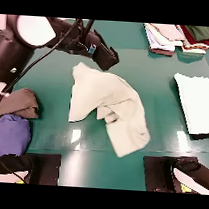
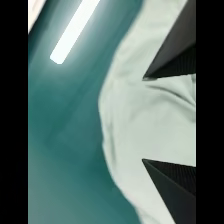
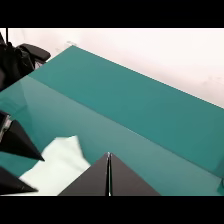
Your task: Fold the shirts.
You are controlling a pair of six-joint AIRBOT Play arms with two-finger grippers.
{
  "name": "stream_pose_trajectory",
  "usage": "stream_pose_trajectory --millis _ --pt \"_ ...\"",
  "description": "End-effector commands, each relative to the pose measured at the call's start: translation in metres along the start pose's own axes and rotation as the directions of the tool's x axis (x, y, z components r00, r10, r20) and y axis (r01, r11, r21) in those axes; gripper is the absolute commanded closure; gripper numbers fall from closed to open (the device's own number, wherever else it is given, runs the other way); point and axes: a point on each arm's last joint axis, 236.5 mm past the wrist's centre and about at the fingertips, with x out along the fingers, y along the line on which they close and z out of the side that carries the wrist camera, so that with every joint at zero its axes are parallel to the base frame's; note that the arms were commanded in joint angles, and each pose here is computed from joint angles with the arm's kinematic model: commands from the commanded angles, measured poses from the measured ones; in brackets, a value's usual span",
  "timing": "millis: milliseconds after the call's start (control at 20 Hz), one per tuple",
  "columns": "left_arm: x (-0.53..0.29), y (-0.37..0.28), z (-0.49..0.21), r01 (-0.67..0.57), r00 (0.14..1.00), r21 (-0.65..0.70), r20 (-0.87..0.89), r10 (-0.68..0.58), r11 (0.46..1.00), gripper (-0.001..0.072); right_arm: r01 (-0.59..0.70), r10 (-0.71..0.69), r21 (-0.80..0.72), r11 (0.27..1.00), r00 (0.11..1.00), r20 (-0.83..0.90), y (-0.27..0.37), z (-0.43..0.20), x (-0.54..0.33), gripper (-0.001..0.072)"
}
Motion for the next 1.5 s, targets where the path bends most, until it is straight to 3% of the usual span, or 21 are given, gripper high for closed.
stream_pose_trajectory --millis 0,150,250,350,450,700,1200,1250,1350,1450 --pt "0.002 0.087 -0.033 -0.141 0.988 -0.198 -0.083 0.127 0.97 0.0129 -0.002 0.002 -0.002 1.0 1.0 -0.013 0.001 -0.002 -0.001 0.0697" --pt "-0.007 0.191 -0.106 -0.297 0.953 -0.46 -0.192 0.232 0.837 0.0129 -0.002 0.002 -0.001 1.0 1.0 -0.015 0.001 -0.003 0.0 0.0697" --pt "0.002 0.222 -0.171 -0.331 0.938 -0.587 -0.286 0.194 0.739 0.0129 -0.003 0.003 0.001 1.0 1.0 -0.022 0.0 -0.005 0.004 0.0697" --pt "0.016 0.24 -0.222 -0.351 0.93 -0.671 -0.332 0.158 0.653 0.0129 -0.005 0.005 0.005 1.0 0.999 -0.032 -0.002 -0.007 0.009 0.0697" --pt "0.031 0.254 -0.255 -0.374 0.92 -0.705 -0.363 0.146 0.602 0.0129 -0.006 0.007 0.01 1.0 0.999 -0.048 -0.003 -0.011 0.015 0.0697" --pt "0.08 0.256 -0.286 -0.34 0.929 -0.751 -0.363 0.076 0.566 0.0129 -0.007 0.008 0.015 1.0 0.998 -0.061 -0.005 -0.015 0.022 0.0697" --pt "0.129 0.22 -0.282 -0.268 0.943 -0.75 -0.333 0.005 0.605 0.0146 -0.01 0.011 0.026 1.0 0.998 -0.069 -0.004 -0.017 0.021 0.0697" --pt "0.13 0.22 -0.277 -0.26 0.947 -0.754 -0.322 0.006 0.603 0.0276 -0.011 0.013 0.026 1.0 0.997 -0.082 -0.004 -0.02 0.021 0.0697" --pt "0.127 0.224 -0.262 -0.245 0.953 -0.748 -0.301 0.014 0.617 0.0644 -0.015 0.019 0.026 1.0 0.99 -0.137 -0.003 -0.033 0.02 0.0697" --pt "0.117 0.233 -0.235 -0.225 0.962 -0.725 -0.273 0.029 0.651 0.0685 0.045 -0.036 0.035 0.998 0.971 -0.237 -0.016 -0.059 0.018 0.0697"
